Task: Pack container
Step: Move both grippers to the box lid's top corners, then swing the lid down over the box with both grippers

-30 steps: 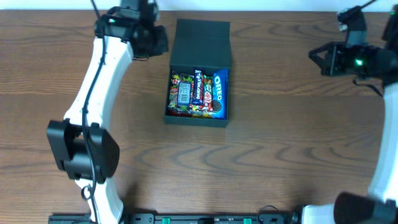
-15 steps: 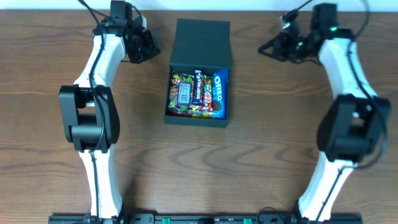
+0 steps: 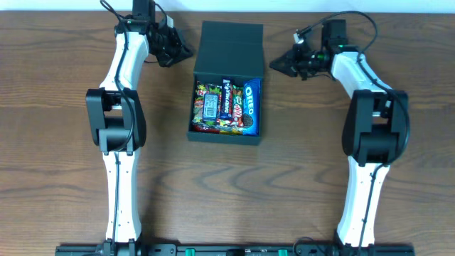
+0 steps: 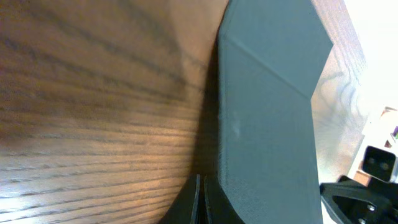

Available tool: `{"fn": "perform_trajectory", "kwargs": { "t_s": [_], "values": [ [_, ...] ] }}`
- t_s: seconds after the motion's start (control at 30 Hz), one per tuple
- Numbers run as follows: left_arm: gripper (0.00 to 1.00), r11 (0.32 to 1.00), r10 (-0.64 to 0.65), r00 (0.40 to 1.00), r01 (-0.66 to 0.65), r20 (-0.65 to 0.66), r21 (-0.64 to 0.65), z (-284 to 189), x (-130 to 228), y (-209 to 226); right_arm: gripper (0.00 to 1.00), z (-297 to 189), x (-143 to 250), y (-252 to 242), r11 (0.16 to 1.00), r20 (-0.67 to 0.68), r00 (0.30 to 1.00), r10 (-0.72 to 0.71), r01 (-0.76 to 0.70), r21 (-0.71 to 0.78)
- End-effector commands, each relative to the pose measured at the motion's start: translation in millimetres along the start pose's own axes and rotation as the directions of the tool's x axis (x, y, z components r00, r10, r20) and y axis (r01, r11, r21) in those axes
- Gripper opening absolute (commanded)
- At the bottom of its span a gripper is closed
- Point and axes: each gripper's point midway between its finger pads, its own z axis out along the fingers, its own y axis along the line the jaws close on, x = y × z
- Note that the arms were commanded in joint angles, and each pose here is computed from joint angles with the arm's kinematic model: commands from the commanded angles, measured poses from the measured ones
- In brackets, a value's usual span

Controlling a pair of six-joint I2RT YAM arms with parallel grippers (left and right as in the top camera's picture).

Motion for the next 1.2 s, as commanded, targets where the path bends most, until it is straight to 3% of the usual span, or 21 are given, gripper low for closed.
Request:
{"fn": "perform_trajectory", "kwargs": {
  "t_s": [0.0,0.2,0.47,0.9,1.17],
  "values": [
    [0.06,1.000,-0.026,0.999,0.027,-0.039,0.014,11.4,5.5,3.0,0.02,17.2,9.6,-6.9,0.998,-0.040,0.997,0.062,-0.062,-0.009],
    [0.05,1.000,-0.024,0.998,0.024,-0.050,0.002,15.4,10.0,4.0,0.02,32.2,12.0,-17.7,0.994,-0.050,0.993,0.111,-0.112,-0.007],
    [0.06,1.000,-0.007,0.998,0.008,-0.062,0.006,23.8,15.2,-0.1,0.02,46.4,5.9,10.3,0.996,-0.034,0.999,0.011,-0.014,-0.093],
    [0.06,0.981,0.114,0.991,-0.102,-0.066,0.163,17.6,12.1,-28.8,0.02,37.1,1.4,57.7,0.945,-0.037,0.986,-0.162,0.144,-0.294],
    [0.06,0.935,0.238,0.971,-0.234,0.017,0.266,-21.8,-6.4,-70.0,0.02,16.0,-11.7,102.2,0.892,0.007,0.959,-0.283,0.266,-0.366]
  ]
}}
